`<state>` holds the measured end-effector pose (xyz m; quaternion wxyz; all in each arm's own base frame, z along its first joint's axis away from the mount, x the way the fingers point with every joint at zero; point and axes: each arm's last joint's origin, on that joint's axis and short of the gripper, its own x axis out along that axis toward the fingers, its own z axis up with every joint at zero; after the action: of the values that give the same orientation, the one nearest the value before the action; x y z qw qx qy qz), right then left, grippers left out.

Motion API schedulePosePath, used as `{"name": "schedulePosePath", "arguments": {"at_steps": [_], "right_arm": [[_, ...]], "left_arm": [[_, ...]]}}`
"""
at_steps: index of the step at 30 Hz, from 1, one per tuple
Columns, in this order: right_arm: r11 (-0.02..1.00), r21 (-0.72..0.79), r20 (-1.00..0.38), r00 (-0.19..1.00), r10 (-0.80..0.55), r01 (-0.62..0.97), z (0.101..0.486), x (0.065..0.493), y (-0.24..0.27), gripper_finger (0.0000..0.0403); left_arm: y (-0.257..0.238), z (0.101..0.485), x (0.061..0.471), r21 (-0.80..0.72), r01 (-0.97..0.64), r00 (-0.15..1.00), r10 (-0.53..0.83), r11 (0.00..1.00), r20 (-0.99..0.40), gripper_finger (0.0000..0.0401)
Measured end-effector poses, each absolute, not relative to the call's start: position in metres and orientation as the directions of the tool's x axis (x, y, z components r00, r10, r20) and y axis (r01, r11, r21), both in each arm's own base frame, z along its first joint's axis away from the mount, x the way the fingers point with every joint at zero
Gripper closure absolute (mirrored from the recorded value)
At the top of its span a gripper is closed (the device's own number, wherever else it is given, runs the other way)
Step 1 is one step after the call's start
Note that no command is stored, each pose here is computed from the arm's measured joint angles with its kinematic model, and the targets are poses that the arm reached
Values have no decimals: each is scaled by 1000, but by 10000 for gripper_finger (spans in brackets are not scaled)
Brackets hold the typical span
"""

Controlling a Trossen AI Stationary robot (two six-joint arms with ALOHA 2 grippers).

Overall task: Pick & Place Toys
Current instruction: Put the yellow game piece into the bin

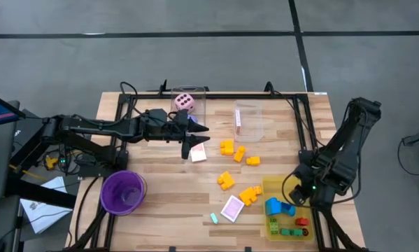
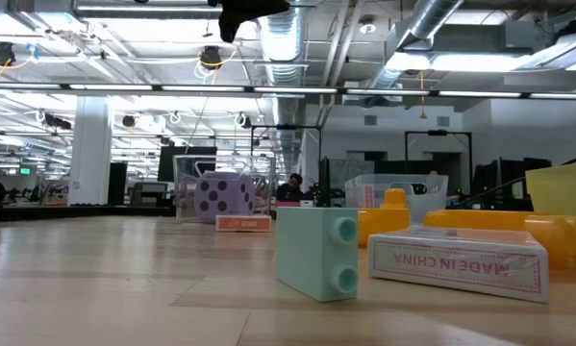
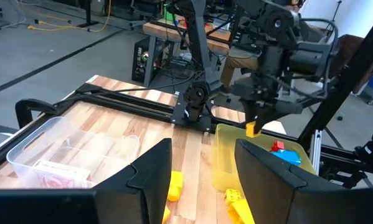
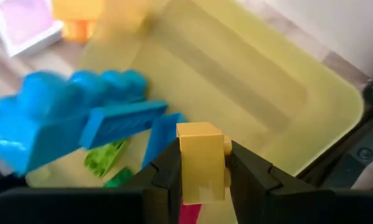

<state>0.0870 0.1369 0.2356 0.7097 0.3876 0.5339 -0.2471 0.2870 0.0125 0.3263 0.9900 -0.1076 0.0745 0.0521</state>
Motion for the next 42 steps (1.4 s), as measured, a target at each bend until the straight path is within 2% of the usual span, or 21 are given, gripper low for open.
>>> {"name": "schedulePosePath", "arguments": {"at_steps": [9,13,17,30,42], "right_arm": [[408,265,-958,285,12,874,225,96,126,310],[367,186,-980,199,3,912,222,98,122,310],[358,83,-994,102,-32,930,215,101,123,310],[302,-44,-993,-9,-115,952,189,123,131,310],[399,-93,-991,-45,-128,912,165,137,145,310]], "left_arm": [[13,326,287,-234,-135,982,100,963,-158,229],[13,326,287,-254,-138,982,100,957,-159,229],[13,326,287,-254,-138,982,100,957,-159,229],[13,326,287,-255,-137,982,99,957,-158,229],[13,326,287,-258,-137,982,98,956,-158,229]]}}
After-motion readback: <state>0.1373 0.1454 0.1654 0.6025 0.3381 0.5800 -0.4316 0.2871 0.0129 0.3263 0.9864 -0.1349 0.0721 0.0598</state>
